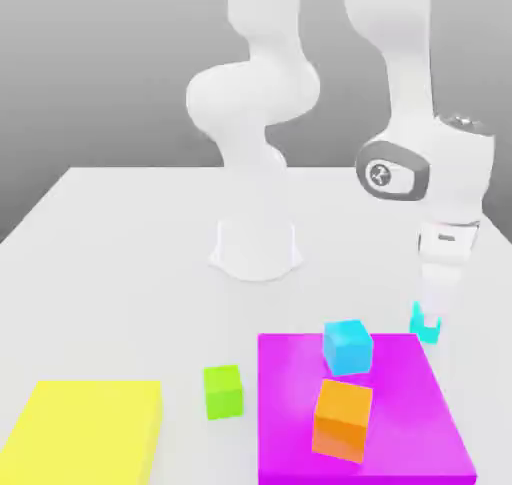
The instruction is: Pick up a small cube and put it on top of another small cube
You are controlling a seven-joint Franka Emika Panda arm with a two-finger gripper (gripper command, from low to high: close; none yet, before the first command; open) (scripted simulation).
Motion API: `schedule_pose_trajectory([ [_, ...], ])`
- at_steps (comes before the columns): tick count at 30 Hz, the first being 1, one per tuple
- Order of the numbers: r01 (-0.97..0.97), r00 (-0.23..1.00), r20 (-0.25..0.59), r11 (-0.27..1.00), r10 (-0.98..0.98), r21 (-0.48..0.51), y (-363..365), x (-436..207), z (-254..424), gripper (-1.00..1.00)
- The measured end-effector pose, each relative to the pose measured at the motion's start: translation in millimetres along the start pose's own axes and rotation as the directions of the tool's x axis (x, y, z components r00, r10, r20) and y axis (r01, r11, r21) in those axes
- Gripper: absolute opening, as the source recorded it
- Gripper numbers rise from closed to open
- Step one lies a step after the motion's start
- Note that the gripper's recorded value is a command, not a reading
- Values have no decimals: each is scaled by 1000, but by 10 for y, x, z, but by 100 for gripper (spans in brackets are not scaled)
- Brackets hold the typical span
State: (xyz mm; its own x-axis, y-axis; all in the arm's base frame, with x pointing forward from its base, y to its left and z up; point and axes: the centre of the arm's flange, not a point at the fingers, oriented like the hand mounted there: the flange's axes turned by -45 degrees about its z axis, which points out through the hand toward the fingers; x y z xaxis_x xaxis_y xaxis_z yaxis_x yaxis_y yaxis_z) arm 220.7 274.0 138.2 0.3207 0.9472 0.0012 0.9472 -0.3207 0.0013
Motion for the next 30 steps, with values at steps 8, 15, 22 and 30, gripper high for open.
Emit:
schedule_pose_trajectory([
  [8,-1,1000,1,1000,1,0,-9,-13,112,-100],
  [15,2,1000,2,1000,-2,-1,-15,-5,-426,-100],
  [22,176,984,-2,984,-176,4,370,-58,-728,-100],
  [30,429,903,-6,903,-429,4,831,-169,-1031,-100],
])
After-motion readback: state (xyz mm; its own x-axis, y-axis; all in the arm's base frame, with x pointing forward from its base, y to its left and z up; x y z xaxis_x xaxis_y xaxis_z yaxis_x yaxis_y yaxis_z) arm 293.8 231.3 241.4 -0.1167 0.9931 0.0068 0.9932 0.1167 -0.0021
